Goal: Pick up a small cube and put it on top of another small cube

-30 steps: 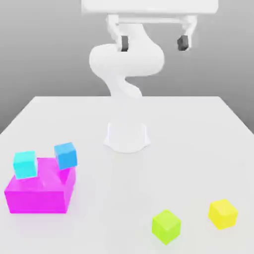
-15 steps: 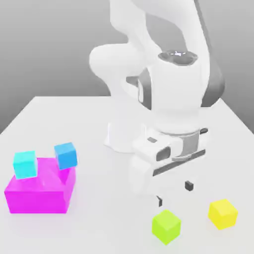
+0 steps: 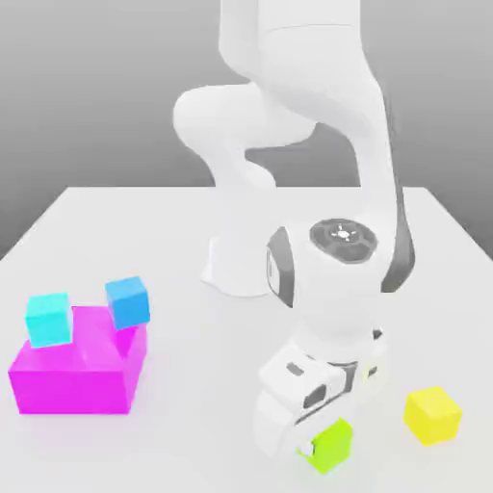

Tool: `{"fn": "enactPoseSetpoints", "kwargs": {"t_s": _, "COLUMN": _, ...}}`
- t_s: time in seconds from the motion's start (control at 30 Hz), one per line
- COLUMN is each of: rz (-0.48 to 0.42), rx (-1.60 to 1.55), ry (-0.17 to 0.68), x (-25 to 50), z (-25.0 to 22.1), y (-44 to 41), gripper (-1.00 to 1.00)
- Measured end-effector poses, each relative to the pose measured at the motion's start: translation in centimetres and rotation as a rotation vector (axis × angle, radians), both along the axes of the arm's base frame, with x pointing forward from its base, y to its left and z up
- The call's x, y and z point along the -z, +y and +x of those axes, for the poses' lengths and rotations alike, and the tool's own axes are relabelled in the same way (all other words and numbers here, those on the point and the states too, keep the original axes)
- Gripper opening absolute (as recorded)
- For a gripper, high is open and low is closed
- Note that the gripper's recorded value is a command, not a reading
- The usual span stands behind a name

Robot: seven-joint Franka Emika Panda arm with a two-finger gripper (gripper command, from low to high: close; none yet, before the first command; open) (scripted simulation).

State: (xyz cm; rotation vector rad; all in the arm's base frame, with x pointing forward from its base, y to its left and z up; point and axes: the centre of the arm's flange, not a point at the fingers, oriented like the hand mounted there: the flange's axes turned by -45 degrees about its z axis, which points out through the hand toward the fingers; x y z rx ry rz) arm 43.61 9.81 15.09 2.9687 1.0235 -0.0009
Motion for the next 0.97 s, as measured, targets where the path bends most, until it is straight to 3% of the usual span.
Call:
{"fn": "enactPoseSetpoints", "kwargs": {"t_s": 0.13, "rz": -0.002, "rx": 0.011, "ry": -0.002, "x": -4.5, "z": 0.1, "y": -1.1, "gripper": -1.00}}
{"fn": "enactPoseSetpoints", "kwargs": {"t_s": 0.3, "rz": -0.026, "rx": 0.183, "ry": -0.017, "x": -10.3, "z": 0.3, "y": -15.6, "gripper": -1.00}}
{"fn": "enactPoseSetpoints", "kwargs": {"t_s": 0.47, "rz": -0.031, "rx": 0.280, "ry": -0.016, "x": -15.0, "z": -3.8, "y": -26.3, "gripper": -1.00}}
{"fn": "enactPoseSetpoints", "kwargs": {"t_s": 0.63, "rz": -0.006, "rx": 0.415, "ry": -0.003, "x": -18.0, "z": -11.9, "y": -36.4, "gripper": -1.00}}
{"fn": "enactPoseSetpoints", "kwargs": {"t_s": 0.83, "rz": 0.009, "rx": 0.446, "ry": 0.000, "x": -13.0, "z": -14.1, "y": -38.4, "gripper": -1.00}}
{"fn": "enactPoseSetpoints", "kwargs": {"t_s": 0.87, "rz": 0.006, "rx": 0.447, "ry": 0.000, "x": -12.2, "z": -14.2, "y": -38.4, "gripper": 1.00}}
{"fn": "enactPoseSetpoints", "kwargs": {"t_s": 0.97, "rz": 0.006, "rx": 0.447, "ry": 0.000, "x": -12.2, "z": -14.2, "y": -38.4, "gripper": 1.00}}
